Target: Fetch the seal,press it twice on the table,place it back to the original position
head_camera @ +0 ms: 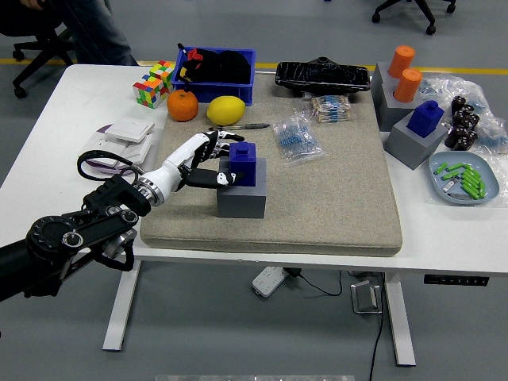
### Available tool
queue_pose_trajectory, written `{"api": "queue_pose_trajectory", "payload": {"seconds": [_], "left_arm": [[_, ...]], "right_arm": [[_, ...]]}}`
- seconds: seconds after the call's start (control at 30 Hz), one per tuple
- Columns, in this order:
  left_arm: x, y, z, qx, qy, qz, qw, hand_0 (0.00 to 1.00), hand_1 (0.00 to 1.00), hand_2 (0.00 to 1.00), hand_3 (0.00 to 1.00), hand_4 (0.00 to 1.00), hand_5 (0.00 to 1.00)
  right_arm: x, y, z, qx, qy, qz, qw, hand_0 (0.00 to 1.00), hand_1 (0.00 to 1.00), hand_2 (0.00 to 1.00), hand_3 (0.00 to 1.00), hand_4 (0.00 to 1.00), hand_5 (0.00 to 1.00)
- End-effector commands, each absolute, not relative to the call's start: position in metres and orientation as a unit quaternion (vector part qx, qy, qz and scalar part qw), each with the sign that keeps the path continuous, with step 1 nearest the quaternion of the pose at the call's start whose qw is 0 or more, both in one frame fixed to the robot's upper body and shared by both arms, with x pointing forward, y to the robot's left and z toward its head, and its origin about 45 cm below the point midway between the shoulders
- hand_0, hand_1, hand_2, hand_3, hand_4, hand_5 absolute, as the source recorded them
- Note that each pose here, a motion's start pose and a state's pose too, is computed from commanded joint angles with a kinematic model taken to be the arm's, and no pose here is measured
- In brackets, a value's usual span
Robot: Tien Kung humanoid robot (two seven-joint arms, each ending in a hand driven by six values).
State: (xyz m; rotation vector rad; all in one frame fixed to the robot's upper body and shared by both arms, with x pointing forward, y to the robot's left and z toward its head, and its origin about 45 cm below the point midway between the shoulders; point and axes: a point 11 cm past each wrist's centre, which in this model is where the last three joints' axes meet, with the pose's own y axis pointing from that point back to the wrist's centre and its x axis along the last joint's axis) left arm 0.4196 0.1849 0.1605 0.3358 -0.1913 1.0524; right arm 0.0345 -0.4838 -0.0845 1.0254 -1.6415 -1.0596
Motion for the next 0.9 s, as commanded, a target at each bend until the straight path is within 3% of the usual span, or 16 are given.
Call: {"api": "queue_pose_trajectory", "payload": {"seconds": [0.03,0.07,0.23,0.27,0.9], "left_arm": [[0.420,0.184,0.161,0.157,-0.092,0.500,0.847,0.705,0.663,0.614,0.732,0.772,0.002],[0.420,0.184,0.161,0.156,-0.093,0.500,0.847,0.685,0.565,0.524,0.634,0.692,0.002],[0.420,0.185,0.160,0.153,-0.098,0.505,0.844,0.685,0.565,0.524,0.634,0.692,0.002],[0.420,0.185,0.160,0.152,-0.099,0.506,0.843,0.676,0.531,0.490,0.605,0.650,0.002],[0.435,0.223,0.186,0.099,-0.128,0.567,0.808,0.666,0.520,0.478,0.591,0.642,0.002]], "right_arm": [[0.035,-0.484,-0.085,0.415,-0.664,-0.429,0.450,0.734,0.684,0.652,0.618,0.717,0.516],[0.035,-0.484,-0.085,0.415,-0.665,-0.429,0.450,0.734,0.684,0.652,0.617,0.717,0.518],[0.035,-0.483,-0.085,0.415,-0.664,-0.429,0.450,0.734,0.684,0.652,0.617,0.717,0.518],[0.035,-0.483,-0.085,0.415,-0.664,-0.429,0.450,0.734,0.684,0.652,0.618,0.717,0.514],[0.033,-0.483,-0.085,0.414,-0.665,-0.430,0.449,0.734,0.684,0.652,0.618,0.717,0.516]]}}
